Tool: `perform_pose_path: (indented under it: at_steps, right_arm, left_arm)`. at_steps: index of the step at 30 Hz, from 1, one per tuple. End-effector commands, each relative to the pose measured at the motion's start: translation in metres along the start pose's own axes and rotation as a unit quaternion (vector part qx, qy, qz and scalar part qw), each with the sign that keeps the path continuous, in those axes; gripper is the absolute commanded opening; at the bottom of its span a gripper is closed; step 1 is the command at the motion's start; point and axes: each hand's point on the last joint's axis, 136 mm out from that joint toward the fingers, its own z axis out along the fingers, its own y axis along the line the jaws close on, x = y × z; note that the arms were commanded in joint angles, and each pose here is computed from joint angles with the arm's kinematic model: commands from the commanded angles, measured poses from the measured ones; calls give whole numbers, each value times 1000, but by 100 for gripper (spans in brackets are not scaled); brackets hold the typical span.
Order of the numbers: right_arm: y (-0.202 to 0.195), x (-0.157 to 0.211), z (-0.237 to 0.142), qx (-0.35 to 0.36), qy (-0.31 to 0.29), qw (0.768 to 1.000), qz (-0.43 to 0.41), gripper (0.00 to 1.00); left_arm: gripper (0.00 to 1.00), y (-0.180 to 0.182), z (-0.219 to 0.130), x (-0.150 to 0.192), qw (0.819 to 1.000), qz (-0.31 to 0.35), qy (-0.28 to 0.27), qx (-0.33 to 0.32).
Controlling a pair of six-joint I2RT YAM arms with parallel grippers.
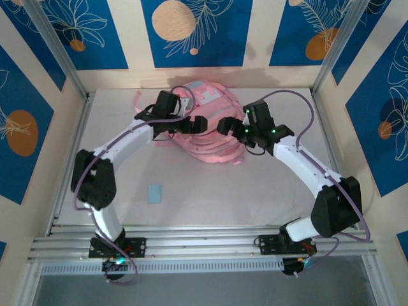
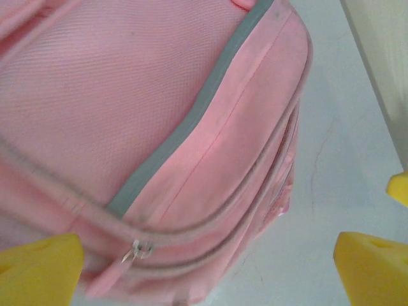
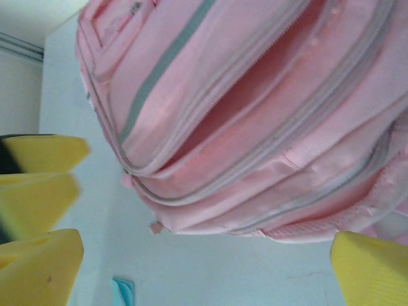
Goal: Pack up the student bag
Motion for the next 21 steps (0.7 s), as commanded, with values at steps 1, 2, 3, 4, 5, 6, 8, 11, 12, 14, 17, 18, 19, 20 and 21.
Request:
perform_pose_path:
  at_steps: [1,2,3,4,5,6,8,11,12,14,17,18,19,20,21]
  right_arm:
    - [-3,11,-1,5,-2,1000,-18,99]
    - [-2,15,1,2,-1,1000,-20,99]
    - [1,20,3,-2,2,1000,-22,99]
    - [3,25,6,-6,6,1000,-24,99]
    - [6,30,10,-14,10,999,-27,99]
    - [9,35,13,-21,15,999,-29,99]
    - [12,44,20,-24,25,999,-30,99]
    - [18,53,30,-28,37,998,-30,99]
    - [19,56,33,-28,40,998,-31,99]
    - [21,59,38,-26,44,998,-31,99]
    - [23,65,45,-23,57,998,-30,99]
    - [23,65,47,-22,61,997,-30,99]
    - [23,66,48,-20,63,997,-30,99]
    - [23,66,49,-18,65,997,-31,100]
    - [23,66,50,-16,65,997,-32,100]
  left_arm:
    - [100,24,-27,19,997,-12,3,-74]
    - [100,32,-32,29,995,-16,11,-93]
    - [100,37,-38,40,994,-17,22,-106]
    - [100,44,-44,52,992,-15,37,-123]
    - [100,51,-49,63,989,-14,50,-141]
    - [100,59,-54,76,985,-15,65,-158]
    - [100,73,-62,102,978,-22,93,-185]
    - [100,91,-70,143,966,-45,133,-215]
    - [100,96,-74,157,962,-53,145,-224]
    - [100,103,-81,176,957,-63,157,-235]
    - [100,109,-84,203,955,-78,167,-231]
    - [100,110,-84,212,955,-85,172,-228]
    - [100,111,-83,219,954,-92,178,-225]
    - [98,113,-82,228,952,-96,187,-222]
    - [95,115,-80,238,950,-102,197,-221]
